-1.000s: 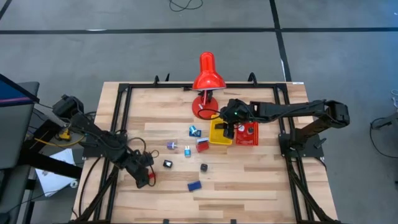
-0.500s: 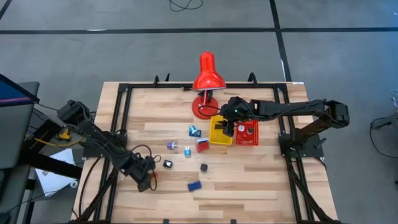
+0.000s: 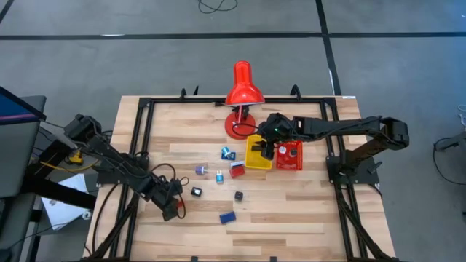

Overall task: Pick & Place Office items
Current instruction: Put the bottom red digital clock into the yellow bin

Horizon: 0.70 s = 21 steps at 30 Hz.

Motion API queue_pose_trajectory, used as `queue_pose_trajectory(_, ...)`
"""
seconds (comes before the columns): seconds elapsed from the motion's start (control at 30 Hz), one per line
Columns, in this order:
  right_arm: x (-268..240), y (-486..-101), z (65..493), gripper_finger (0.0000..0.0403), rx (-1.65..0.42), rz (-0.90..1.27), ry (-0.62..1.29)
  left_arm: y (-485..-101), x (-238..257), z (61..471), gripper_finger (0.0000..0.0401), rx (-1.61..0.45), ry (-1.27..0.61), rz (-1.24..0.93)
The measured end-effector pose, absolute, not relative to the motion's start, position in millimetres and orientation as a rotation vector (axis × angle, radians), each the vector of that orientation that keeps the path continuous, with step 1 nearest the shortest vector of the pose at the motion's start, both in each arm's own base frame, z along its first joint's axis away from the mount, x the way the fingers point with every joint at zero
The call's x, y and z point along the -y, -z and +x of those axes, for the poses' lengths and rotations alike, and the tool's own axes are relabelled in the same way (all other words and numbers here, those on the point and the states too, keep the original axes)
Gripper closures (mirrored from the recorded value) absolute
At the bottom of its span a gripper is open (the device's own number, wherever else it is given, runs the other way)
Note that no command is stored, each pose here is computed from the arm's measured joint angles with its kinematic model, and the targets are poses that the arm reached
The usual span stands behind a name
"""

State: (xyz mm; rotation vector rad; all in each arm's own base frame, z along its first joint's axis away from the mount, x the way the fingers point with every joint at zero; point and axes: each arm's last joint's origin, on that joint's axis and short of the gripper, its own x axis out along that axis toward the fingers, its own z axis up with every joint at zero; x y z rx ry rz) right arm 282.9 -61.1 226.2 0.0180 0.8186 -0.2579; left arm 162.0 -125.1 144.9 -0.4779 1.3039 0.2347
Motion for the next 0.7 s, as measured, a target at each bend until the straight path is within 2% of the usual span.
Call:
queue_pose_trajectory(0.4,61,-226,283,0.0227,-0.819,0.018,0.258,-136,126,162,0.0167,-1.35,-0.258,-0.443)
queue_pose_trajectory(0.7,48,-232,291,0.0226,-0.726,0.022,0.218,-137,124,167,0.0277,-1.331,-0.258,-0.468)
